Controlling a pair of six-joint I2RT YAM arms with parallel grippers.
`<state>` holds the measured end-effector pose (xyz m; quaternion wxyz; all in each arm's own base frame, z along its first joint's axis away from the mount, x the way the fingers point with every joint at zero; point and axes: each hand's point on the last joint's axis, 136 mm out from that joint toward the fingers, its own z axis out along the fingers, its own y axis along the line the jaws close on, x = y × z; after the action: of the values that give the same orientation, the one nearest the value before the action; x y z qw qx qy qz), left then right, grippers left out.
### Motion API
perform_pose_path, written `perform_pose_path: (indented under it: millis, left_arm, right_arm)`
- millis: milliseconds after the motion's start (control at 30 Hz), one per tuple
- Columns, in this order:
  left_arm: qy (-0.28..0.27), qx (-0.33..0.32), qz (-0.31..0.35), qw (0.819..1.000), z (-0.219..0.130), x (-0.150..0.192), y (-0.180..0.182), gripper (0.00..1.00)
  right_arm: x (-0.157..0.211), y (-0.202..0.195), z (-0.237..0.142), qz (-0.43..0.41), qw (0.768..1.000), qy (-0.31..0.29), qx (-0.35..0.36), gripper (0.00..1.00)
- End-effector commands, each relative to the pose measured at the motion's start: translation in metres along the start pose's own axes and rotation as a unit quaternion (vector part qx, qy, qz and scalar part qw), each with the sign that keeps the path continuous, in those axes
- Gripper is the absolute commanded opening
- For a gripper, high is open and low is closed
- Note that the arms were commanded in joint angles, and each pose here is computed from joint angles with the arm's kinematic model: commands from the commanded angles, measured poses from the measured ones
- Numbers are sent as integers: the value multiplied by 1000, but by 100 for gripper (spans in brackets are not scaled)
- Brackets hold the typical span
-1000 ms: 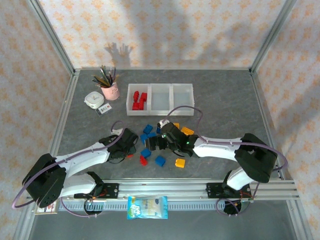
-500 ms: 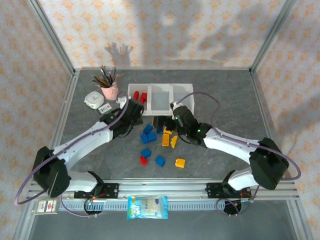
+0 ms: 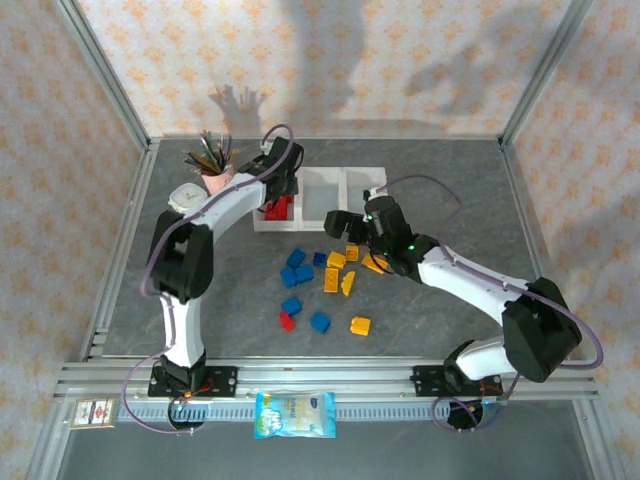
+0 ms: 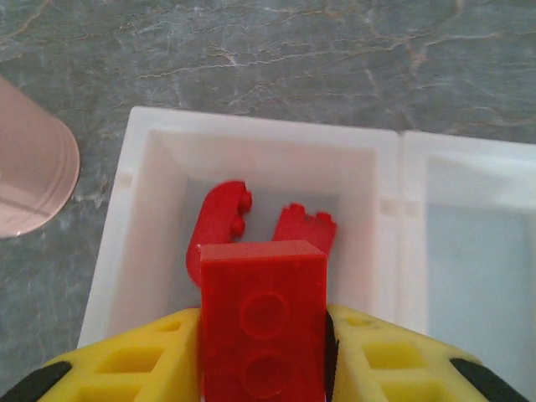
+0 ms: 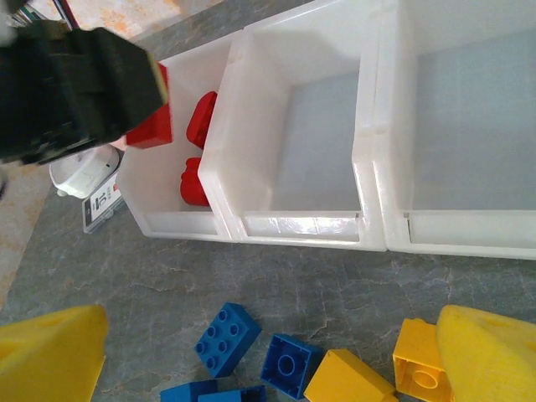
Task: Sort the legos into containers by color
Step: Place the lego in the container, then pick up the lego from the middle-left of the table.
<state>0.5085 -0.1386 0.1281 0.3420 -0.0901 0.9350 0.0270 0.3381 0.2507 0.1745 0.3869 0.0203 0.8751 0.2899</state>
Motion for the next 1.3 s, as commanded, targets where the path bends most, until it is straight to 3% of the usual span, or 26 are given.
perform_pose_path:
  millis: [0, 100, 267, 467, 700, 967, 1267]
  left_arm:
    - [27, -21, 39, 999, 18, 4, 5, 39]
    - [39, -17, 37, 998, 36, 4, 4, 41]
    - [49, -32, 40, 997, 40, 1, 11, 54]
    - [24, 10, 18, 1000, 4, -12, 6, 55]
    - [11, 45, 1, 999, -43, 4, 8, 56]
    - [11, 78, -12, 997, -95, 59, 10, 57]
    - [43, 92, -49, 994, -143, 145, 22, 63]
  right_arm:
    - [-9, 8, 0, 4, 1000, -3, -10, 100]
    - [-9, 7, 0, 1, 1000, -2, -9, 100]
    - [-13, 11, -6, -4, 1000, -11, -17, 100]
    - [-15, 19, -11, -9, 999, -13, -38, 100]
    - [-9, 24, -11, -30, 998, 3, -50, 100]
    - [24, 25, -16, -75, 995, 48, -47, 100]
    - [78, 36, -25, -98, 987, 105, -77, 100]
